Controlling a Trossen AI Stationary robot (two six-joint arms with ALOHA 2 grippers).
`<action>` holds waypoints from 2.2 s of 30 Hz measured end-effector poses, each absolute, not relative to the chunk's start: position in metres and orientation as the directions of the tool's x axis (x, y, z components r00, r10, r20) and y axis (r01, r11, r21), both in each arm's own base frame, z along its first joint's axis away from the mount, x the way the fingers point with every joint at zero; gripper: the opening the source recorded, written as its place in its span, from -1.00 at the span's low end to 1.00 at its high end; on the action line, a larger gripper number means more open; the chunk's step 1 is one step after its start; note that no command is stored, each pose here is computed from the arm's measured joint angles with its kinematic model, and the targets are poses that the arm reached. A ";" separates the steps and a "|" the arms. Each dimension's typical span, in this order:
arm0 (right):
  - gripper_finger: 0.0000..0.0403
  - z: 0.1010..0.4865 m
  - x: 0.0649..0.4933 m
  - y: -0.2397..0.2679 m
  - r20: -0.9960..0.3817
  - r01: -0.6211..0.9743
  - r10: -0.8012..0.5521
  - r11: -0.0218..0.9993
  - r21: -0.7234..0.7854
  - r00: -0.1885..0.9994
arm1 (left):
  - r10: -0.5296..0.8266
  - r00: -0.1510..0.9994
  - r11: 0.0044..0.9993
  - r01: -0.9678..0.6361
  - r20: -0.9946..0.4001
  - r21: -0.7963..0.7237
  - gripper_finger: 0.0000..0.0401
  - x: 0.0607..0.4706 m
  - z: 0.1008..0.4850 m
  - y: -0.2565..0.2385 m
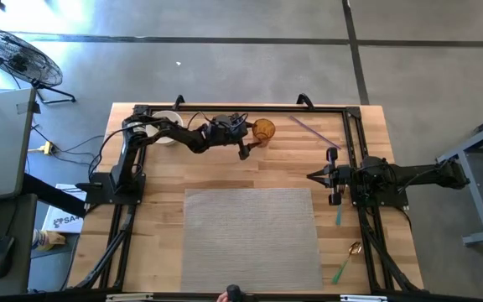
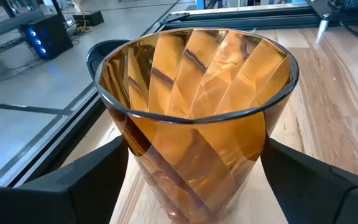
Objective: Pick & Place Utensil
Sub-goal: Put the brown cup on the gray mat
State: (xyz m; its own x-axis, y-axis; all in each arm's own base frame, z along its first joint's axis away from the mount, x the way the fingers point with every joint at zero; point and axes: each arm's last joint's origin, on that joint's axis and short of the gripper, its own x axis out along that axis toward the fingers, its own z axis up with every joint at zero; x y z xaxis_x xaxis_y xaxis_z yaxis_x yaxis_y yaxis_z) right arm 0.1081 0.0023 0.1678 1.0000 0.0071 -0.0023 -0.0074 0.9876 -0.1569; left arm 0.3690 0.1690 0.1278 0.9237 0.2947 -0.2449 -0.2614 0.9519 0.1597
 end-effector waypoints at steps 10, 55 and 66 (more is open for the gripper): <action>-0.94 0.168 0.108 0.002 -0.002 -0.007 0.007 0.988 -0.157 1.000 | 0.292 0.924 0.952 -0.257 -0.245 0.167 0.72 0.369 0.128 0.169; -0.94 0.168 0.108 0.002 -0.002 -0.008 0.008 0.988 -0.157 1.000 | 0.177 0.945 0.983 -0.155 -0.274 0.099 0.72 0.344 0.137 0.116; -0.94 0.168 0.108 0.002 -0.002 -0.008 0.007 0.988 -0.157 1.000 | 0.120 0.953 0.992 -0.108 -0.278 0.058 0.71 0.353 0.136 0.082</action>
